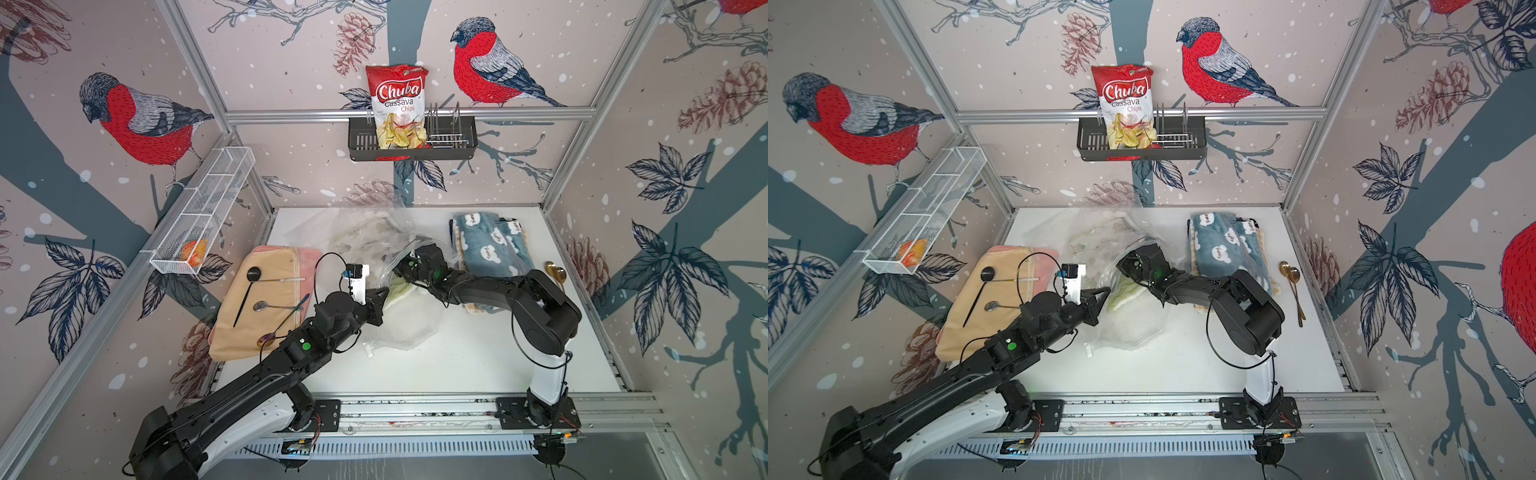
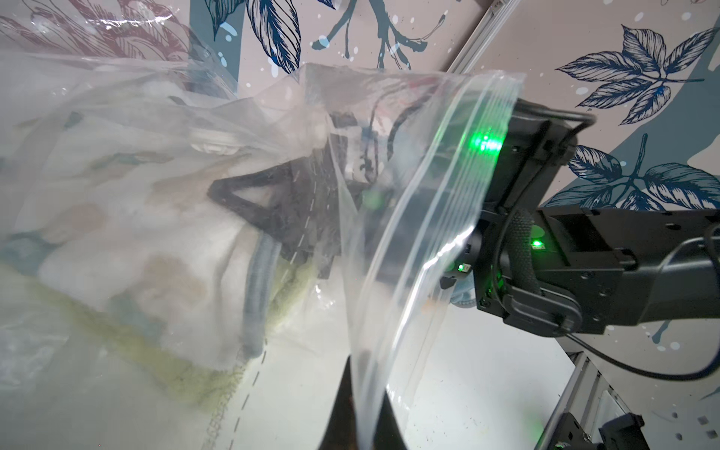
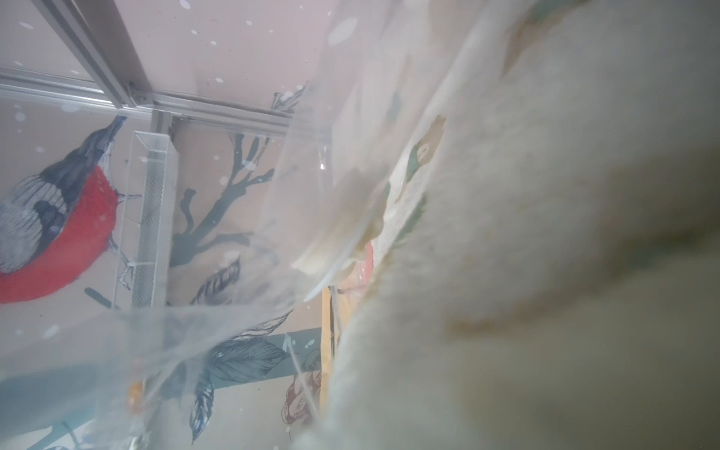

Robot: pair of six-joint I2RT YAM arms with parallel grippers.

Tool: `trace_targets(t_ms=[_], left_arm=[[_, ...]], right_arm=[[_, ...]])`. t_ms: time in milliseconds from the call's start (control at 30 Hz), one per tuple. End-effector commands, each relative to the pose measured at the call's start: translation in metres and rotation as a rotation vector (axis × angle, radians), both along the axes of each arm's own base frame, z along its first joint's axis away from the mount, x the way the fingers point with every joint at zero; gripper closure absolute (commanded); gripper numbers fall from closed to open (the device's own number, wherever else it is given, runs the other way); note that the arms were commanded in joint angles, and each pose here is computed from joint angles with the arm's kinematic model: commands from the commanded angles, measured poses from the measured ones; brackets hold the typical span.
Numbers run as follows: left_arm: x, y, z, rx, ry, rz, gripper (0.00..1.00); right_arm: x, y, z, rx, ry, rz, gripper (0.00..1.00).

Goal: Take the blanket out of the vacuum bag
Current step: Take out the blanket from the vacuum bag.

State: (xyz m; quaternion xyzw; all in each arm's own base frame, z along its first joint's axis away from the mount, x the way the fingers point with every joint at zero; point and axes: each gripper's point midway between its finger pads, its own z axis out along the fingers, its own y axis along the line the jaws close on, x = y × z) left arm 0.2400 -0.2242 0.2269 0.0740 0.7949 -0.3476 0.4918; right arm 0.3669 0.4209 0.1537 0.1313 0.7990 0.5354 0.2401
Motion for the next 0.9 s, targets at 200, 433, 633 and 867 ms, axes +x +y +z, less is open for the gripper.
trace_targets(t_ms=[200, 433, 633, 867], left_arm=[[0.011, 0.011, 0.006, 0.015, -0.012, 0.075, 1.00], [0.014, 0.011, -0.006, -0.007, -0.001, 0.088, 1.00], [0.017, 0.006, -0.016, -0.015, 0.019, 0.088, 1.00], [0.021, 0.004, -0.014, -0.020, 0.010, 0.094, 1.00]], right_arm=[[-0.022, -0.001, 0.026, 0.063, -0.058, 0.028, 1.00], [-0.063, -0.017, 0.024, 0.100, -0.058, 0.050, 1.00], [-0.095, -0.031, 0.025, 0.092, -0.083, 0.028, 1.00], [-0.137, -0.061, 0.012, 0.054, -0.105, -0.018, 1.00]])
